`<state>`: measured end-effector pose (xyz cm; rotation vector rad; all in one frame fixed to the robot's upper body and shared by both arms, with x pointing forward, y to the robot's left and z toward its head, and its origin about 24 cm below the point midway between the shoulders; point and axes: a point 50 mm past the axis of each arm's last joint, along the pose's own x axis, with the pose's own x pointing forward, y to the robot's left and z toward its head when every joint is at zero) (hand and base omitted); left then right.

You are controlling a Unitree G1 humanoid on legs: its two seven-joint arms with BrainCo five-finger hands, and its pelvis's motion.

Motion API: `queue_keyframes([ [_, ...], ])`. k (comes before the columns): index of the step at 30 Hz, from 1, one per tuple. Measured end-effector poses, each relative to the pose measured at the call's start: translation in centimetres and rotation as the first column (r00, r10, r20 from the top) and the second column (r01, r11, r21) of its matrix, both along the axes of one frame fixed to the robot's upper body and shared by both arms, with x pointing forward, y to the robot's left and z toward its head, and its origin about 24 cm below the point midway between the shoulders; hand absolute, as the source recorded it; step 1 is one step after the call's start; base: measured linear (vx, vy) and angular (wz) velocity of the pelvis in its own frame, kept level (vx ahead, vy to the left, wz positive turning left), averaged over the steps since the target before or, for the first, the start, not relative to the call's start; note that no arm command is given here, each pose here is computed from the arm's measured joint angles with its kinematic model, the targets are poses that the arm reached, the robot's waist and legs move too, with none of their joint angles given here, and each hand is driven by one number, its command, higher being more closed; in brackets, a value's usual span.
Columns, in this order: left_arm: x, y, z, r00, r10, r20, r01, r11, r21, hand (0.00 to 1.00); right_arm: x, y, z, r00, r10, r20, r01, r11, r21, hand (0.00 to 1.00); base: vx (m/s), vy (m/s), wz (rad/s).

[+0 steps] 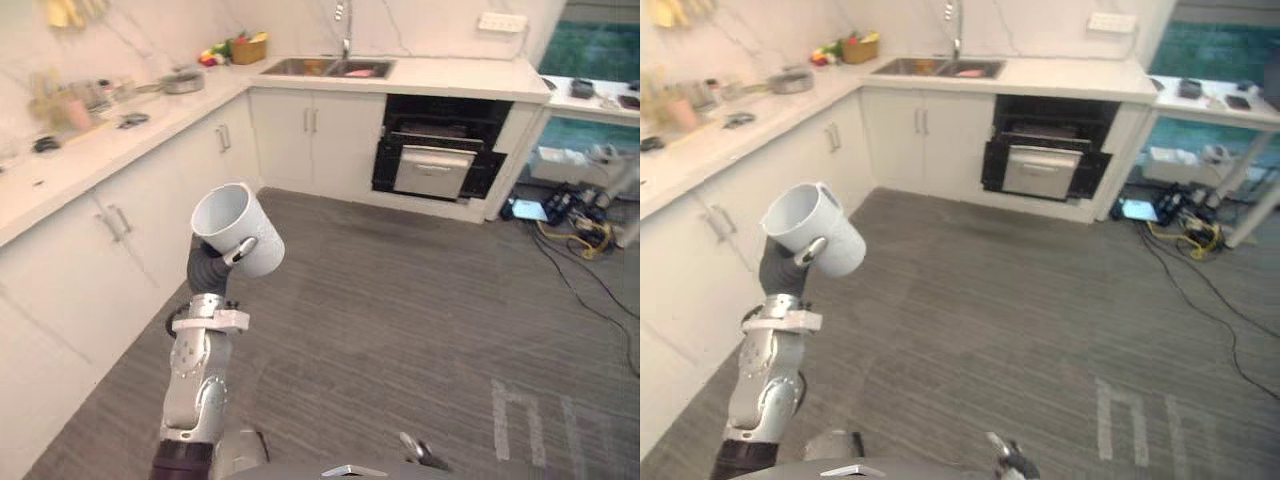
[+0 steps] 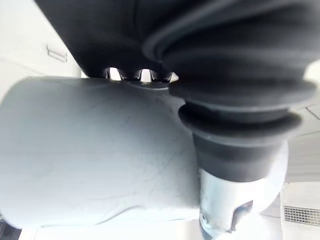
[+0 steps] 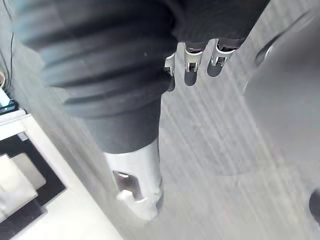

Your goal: Walk over to the sink, pick up the cup, carry it to the dishwasher, place the cup inside the dishwasher, then close the dishwasher door

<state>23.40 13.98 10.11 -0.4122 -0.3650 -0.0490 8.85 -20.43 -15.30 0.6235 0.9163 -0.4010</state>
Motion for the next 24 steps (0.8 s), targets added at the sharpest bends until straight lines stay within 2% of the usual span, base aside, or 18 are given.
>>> queue_keyframes([
  [5,-0.3,1.0,-0.4,0.999,0.046,-0.017,-0.046,0.999,0.016,1.00,1.3,0.6,0.4,0.996,-0.013,0.085,0.014,1.000,-0.017,0.00,0.66,0.295,-0.65],
  [7,-0.2,1.6,-0.9,0.997,0.065,-0.041,-0.064,0.997,0.037,1.00,2.2,1.8,0.7,0.990,-0.043,0.134,0.043,0.999,0.005,0.00,0.62,0.289,-0.23],
  [11,0.0,2.6,-1.9,0.992,0.089,-0.089,-0.083,0.994,0.068,1.00,3.9,0.7,2.1,0.971,-0.077,0.226,0.091,0.995,-0.050,0.00,0.50,0.256,0.03],
  [15,0.0,3.2,-2.0,0.992,0.101,-0.073,-0.094,0.991,0.100,1.00,5.8,0.7,3.3,0.964,0.044,0.264,0.001,0.986,-0.168,0.00,0.38,0.173,-0.11],
  [18,0.3,2.4,-1.5,0.998,0.062,-0.032,-0.058,0.992,0.113,1.00,4.4,1.3,2.6,0.976,0.055,0.209,-0.025,0.989,-0.143,0.00,0.35,0.002,0.22],
  [24,0.5,0.4,-0.4,0.999,-0.017,0.035,0.013,0.995,0.103,1.00,-0.9,1.2,0.7,0.998,-0.056,0.032,0.059,0.995,-0.084,0.00,0.45,-0.135,0.27],
])
